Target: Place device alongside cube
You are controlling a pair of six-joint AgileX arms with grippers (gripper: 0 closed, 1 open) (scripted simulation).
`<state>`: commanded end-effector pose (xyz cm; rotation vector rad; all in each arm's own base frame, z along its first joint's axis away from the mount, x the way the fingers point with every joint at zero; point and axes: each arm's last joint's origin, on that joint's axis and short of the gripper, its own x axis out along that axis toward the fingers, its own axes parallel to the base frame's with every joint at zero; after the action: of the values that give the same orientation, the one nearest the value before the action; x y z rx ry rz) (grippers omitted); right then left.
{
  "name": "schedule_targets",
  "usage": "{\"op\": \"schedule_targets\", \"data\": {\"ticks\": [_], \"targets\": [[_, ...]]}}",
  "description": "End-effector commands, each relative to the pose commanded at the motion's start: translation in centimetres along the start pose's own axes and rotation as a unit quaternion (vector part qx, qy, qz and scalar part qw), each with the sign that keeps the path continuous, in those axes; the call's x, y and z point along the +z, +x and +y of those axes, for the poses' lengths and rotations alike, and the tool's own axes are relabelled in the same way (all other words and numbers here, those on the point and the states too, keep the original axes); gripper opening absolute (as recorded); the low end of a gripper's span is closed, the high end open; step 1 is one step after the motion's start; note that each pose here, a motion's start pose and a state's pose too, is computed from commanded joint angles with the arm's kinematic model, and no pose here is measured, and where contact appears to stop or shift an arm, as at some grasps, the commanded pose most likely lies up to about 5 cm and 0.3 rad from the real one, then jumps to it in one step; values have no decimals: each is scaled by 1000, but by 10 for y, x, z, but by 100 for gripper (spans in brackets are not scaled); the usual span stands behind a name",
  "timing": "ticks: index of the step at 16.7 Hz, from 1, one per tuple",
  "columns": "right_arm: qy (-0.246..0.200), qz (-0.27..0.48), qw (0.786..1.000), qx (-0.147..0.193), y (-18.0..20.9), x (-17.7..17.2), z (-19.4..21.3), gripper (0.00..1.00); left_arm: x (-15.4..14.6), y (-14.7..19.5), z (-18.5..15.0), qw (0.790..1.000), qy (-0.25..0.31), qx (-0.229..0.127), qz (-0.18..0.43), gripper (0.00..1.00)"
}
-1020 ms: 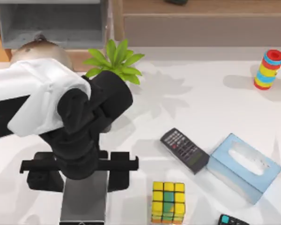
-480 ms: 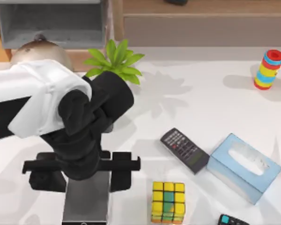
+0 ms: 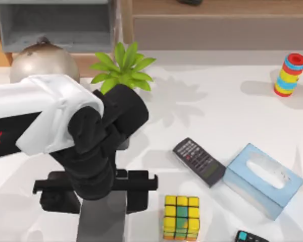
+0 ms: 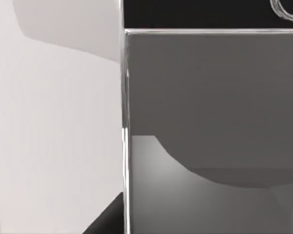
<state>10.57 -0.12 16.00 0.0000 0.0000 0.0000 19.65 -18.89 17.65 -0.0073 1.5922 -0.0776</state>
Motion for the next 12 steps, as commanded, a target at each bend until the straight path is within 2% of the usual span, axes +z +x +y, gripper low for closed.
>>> {"op": "schedule_targets", "data": {"ticks": [7,12], "targets": [[0,0,1000,0,0,0,0,100,1,11,0,1000,0,-13,-4,0],[0,0,1000,0,0,0,0,100,4,22,4,1000,-6,-2,-23,0]]}}
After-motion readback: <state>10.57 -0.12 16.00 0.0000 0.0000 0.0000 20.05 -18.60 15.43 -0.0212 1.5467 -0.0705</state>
